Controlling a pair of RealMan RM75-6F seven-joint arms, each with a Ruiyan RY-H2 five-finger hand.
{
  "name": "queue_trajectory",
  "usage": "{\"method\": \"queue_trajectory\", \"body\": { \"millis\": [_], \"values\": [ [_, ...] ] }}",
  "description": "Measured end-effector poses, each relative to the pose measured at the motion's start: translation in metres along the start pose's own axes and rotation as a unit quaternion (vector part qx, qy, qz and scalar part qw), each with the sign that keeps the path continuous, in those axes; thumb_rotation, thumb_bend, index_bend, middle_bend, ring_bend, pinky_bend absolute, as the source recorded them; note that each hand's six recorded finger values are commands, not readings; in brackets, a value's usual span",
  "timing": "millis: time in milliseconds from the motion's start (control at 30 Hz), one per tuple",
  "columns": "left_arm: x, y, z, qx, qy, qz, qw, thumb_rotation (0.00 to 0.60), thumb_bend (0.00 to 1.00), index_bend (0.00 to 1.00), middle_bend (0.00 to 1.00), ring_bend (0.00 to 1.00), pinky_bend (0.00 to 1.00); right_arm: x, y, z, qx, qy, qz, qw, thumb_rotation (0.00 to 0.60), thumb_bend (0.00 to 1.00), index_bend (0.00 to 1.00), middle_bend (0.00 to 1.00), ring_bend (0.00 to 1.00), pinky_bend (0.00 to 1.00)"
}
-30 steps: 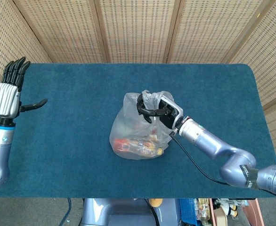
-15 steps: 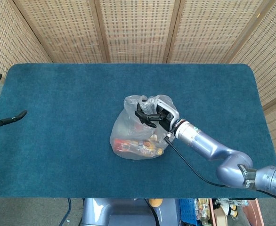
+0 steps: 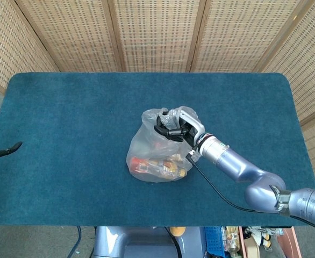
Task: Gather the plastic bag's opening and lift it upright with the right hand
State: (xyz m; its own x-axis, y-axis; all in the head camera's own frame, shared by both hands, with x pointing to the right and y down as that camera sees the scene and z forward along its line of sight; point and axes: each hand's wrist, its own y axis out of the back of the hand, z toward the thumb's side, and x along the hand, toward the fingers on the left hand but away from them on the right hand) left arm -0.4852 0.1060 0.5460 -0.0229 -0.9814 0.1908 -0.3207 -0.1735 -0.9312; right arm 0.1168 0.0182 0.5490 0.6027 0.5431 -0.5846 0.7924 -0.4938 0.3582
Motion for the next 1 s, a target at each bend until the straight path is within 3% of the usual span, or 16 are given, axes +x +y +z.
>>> {"method": "queue_trajectory", "body": {
  "millis": [367, 1000],
  "values": [
    [-0.032, 0.014, -0.002, 0.062, 0.065, -0.035, 0.9954, 0.6, 0.18, 0.0, 0.0, 0.0, 0.0, -0.007, -0.011, 0.024, 0.011, 0.014, -0.034, 0.9993, 0.6, 1.0, 0.77, 0.82, 0.8, 1.0],
    [-0.039, 0.019, 0.006, 0.076, 0.059, -0.037, 0.9946, 0.6, 0.18, 0.0, 0.0, 0.0, 0.0, -0.002, -0.044, 0.098, 0.022, 0.07, -0.064, 0.9953, 0.6, 1.0, 0.76, 0.82, 0.8, 1.0]
  ]
}}
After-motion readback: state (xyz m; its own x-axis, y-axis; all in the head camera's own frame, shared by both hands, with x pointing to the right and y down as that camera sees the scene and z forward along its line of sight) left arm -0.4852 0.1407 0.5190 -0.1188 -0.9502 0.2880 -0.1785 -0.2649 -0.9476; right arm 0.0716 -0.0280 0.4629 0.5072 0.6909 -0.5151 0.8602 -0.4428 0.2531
